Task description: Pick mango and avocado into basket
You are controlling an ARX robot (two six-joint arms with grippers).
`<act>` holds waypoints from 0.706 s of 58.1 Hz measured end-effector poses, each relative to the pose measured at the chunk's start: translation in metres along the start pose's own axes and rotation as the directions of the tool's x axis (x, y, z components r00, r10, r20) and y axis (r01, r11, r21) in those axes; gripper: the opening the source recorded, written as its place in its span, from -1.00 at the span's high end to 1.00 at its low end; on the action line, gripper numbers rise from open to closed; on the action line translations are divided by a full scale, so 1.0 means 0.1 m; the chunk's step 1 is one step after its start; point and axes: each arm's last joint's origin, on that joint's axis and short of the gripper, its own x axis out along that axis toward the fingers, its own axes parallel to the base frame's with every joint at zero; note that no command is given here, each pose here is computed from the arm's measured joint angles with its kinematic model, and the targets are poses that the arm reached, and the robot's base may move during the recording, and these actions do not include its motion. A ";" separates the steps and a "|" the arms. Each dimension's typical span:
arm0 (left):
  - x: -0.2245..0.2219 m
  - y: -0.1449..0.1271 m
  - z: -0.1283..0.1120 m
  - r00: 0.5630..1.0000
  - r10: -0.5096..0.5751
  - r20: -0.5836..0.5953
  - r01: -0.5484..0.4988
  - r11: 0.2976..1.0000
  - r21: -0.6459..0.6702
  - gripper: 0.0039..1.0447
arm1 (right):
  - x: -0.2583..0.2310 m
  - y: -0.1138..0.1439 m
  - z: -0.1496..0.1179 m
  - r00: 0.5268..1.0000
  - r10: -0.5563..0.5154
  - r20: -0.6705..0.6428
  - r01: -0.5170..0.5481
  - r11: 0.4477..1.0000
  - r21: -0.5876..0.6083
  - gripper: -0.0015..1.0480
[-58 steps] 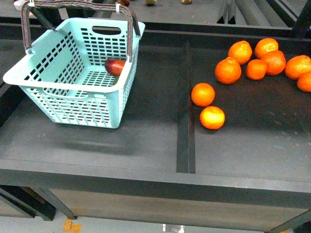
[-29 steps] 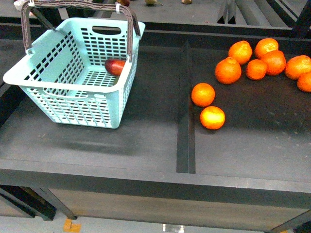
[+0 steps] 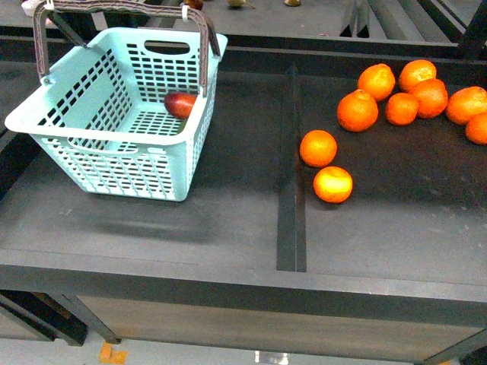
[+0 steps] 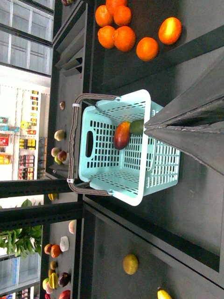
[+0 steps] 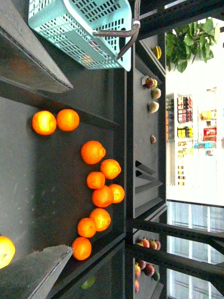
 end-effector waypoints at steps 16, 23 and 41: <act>0.00 0.00 0.00 1.000 0.000 0.000 0.000 1.000 0.000 0.96 | 0.00 0.00 0.00 1.000 0.000 0.000 0.000 1.000 0.000 -0.85; 0.00 0.00 0.00 1.000 0.000 0.000 0.000 1.000 0.000 0.96 | 0.00 0.00 0.00 1.000 0.000 0.000 0.000 1.000 0.000 -0.85; 0.00 0.00 0.00 1.000 0.000 0.000 0.000 1.000 0.000 0.84 | 0.00 0.00 0.00 1.000 0.000 0.000 0.000 1.000 0.000 -0.85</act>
